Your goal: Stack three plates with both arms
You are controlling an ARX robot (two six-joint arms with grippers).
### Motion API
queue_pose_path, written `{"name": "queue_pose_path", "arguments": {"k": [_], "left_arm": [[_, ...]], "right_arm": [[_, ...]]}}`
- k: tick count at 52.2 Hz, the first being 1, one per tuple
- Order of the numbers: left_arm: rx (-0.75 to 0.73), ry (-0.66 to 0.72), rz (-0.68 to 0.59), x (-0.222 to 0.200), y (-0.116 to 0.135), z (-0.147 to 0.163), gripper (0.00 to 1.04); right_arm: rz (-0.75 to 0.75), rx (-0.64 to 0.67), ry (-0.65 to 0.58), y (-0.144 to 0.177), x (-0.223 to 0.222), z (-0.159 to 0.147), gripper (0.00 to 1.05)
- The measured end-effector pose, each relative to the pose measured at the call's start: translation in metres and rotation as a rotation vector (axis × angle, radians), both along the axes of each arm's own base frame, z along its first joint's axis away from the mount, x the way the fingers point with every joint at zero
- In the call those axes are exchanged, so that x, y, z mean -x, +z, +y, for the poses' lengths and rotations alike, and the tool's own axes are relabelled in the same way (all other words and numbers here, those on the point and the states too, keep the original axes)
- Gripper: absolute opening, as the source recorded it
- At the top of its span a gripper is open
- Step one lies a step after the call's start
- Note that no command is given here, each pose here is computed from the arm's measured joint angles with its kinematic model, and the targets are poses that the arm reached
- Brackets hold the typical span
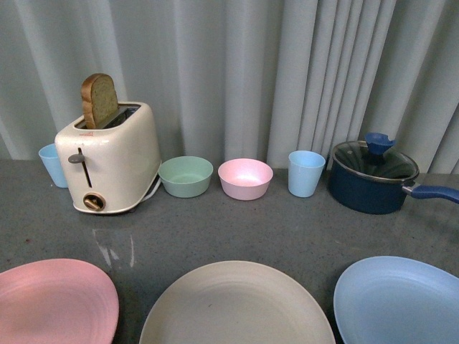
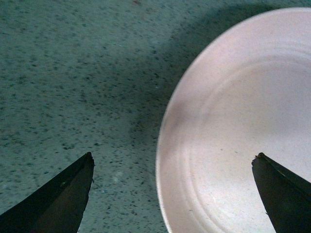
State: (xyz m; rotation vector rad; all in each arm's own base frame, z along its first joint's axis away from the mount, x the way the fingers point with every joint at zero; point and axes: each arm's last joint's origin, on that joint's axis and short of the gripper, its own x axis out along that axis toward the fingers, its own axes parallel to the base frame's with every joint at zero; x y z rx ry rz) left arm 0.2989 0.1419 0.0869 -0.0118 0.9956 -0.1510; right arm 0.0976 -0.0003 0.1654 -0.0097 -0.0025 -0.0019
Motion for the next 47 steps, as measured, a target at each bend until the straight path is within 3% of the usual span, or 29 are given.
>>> {"name": "queue_pose_path", "arguments": {"k": [21, 47], "left_arm": [[-0.070, -0.005, 0.058, -0.013, -0.016, 0.009, 0.98], [-0.045, -0.022, 0.107, -0.012, -0.030, 0.009, 0.98]], "right_arm": [[0.000, 0.000, 0.000, 0.000, 0.000, 0.000, 0.97], [0.000, 0.000, 0.000, 0.000, 0.000, 0.000, 0.97]]}}
